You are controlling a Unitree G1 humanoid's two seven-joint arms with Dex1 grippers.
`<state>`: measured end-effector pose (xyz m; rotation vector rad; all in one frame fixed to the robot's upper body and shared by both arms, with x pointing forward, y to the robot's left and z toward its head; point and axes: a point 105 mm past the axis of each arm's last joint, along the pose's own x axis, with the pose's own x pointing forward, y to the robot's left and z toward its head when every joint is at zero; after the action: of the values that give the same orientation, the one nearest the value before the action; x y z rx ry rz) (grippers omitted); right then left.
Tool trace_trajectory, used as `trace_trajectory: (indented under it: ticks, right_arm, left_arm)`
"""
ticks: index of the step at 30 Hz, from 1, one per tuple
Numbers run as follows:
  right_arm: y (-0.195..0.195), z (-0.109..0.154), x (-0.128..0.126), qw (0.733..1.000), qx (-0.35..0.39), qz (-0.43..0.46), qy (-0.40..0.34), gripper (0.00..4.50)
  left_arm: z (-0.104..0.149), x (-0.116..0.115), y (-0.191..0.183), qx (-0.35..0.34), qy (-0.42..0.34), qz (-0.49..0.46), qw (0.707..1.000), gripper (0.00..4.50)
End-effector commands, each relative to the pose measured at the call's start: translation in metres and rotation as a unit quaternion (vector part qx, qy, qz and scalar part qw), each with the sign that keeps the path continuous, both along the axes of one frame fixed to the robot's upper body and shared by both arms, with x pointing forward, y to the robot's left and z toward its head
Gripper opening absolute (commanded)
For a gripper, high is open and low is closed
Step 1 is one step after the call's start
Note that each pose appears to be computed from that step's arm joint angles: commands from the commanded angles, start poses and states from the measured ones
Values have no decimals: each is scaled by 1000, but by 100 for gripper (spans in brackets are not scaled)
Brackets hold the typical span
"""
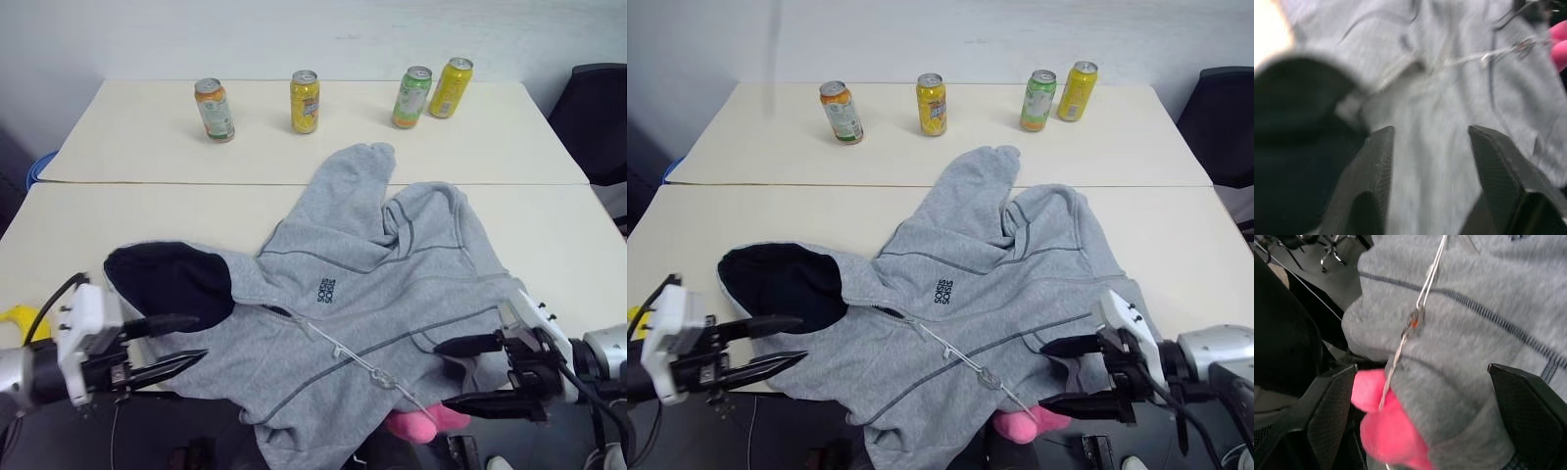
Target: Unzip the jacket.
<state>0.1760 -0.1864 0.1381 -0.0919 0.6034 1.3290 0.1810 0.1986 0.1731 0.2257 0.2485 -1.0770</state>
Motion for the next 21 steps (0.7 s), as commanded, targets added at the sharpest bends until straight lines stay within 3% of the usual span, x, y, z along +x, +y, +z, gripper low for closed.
trace_trajectory:
  ticks: [1,4,10,13,16,21]
  right_arm:
    - [13,1,-7,999,-5,18,-48,450]
    - [21,0,-10,997,-3,29,-76,450]
    - [46,-10,-10,988,-19,82,-131,450]
    - [56,-17,-9,988,-29,94,-123,450]
    - [66,-15,0,993,-14,71,-98,390]
    - [73,-4,-8,991,35,105,-75,228]
  left_arm:
    - [-3,3,-24,-6,-11,-47,999,376]
    - [-6,6,-32,-10,-12,-59,998,448]
    - [-17,6,-43,-11,1,-88,996,448]
    - [-19,7,-45,-11,-1,-87,996,448]
    - [-20,8,-46,-10,-3,-86,996,450]
    - [-21,13,-46,-10,-9,-82,997,450]
